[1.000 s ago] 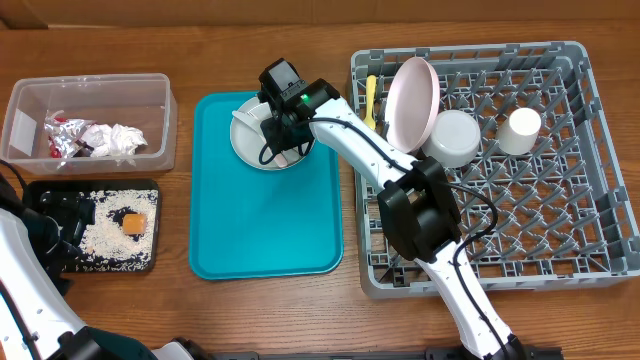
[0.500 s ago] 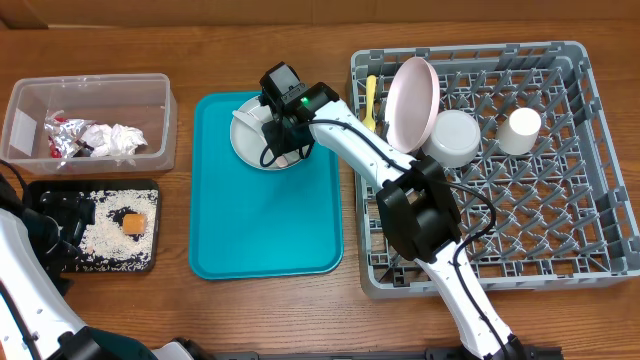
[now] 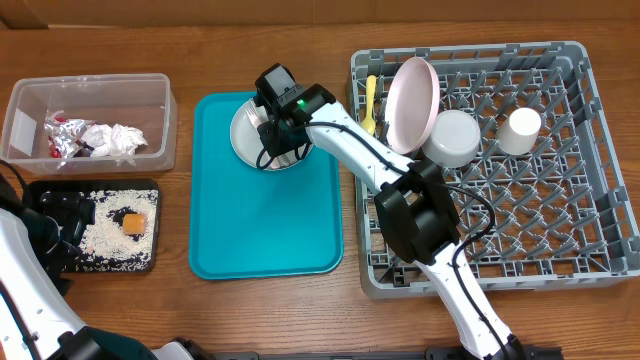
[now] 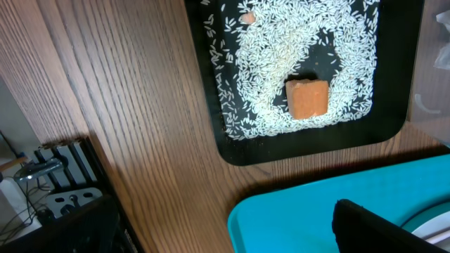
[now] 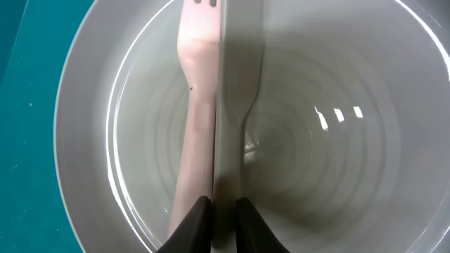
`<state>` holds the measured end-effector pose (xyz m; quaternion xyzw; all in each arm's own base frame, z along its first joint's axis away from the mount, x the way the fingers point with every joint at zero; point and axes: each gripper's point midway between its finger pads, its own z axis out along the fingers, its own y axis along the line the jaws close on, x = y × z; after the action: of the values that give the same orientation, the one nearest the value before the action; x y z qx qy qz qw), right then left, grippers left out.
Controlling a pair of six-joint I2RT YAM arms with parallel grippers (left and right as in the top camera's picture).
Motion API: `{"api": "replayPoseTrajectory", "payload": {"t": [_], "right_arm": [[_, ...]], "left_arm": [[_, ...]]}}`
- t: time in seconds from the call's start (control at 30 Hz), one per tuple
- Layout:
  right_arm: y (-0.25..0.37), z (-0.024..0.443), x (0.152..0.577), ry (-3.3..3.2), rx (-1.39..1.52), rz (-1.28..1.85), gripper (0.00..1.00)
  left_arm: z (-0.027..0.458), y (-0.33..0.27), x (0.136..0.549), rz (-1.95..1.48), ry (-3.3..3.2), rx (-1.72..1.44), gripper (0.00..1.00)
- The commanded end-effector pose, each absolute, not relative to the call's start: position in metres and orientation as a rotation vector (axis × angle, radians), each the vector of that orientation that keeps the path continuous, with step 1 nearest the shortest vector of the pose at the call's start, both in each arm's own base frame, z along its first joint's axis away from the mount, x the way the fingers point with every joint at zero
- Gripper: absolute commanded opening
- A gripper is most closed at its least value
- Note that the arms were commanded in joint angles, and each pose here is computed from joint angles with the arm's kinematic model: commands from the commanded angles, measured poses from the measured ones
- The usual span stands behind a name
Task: Sort waste into correct bins and load items into the dishwasher rack
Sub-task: 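Release the spoon and reach the right gripper to the white knife, then grasp the white knife with the right gripper and lift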
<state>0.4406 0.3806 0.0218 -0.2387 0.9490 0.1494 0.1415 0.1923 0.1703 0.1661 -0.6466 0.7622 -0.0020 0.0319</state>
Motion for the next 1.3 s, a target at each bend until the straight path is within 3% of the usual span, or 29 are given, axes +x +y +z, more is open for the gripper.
{"api": "replayPoseTrajectory", "payload": {"t": [0.0,0.37,0.4,0.47,0.7,0.8,0.83,0.87,0.9,1.13,1.27], "right_arm": [[0.380,0.014,0.438,2.765,-0.673,0.432,0.09],[0.369,0.018,0.449,2.772,-0.593,0.438,0.04],[0.368,0.018,0.450,2.772,-0.592,0.438,0.05],[0.368,0.018,0.450,2.772,-0.592,0.437,0.19],[0.366,0.016,0.448,2.781,-0.595,0.409,0.24],[0.366,0.016,0.448,2.781,-0.595,0.407,0.23],[0.366,0.016,0.448,2.782,-0.595,0.407,0.18],[0.366,0.016,0.448,2.782,-0.594,0.407,0.07],[0.366,0.016,0.448,2.782,-0.591,0.408,0.04],[0.367,0.024,0.452,2.776,-0.538,0.427,0.04],[0.358,0.063,0.462,2.741,-0.490,0.448,0.04]], "left_arm": [[0.168,0.172,0.190,0.014,2.328,-1.997,1.00],[0.168,0.172,0.190,0.014,2.328,-1.997,1.00],[0.168,0.172,0.190,0.014,2.327,-1.998,1.00],[0.168,0.172,0.190,0.014,2.328,-1.996,1.00],[0.168,0.172,0.190,0.014,2.328,-1.997,1.00],[0.168,0.172,0.190,0.014,2.328,-1.997,1.00],[0.168,0.172,0.190,0.014,2.328,-1.997,1.00],[0.168,0.172,0.190,0.014,2.328,-1.997,1.00],[0.168,0.172,0.190,0.014,2.327,-1.998,1.00],[0.168,0.172,0.190,0.014,2.328,-1.997,1.00],[0.168,0.172,0.190,0.014,2.328,-1.997,1.00]]}}
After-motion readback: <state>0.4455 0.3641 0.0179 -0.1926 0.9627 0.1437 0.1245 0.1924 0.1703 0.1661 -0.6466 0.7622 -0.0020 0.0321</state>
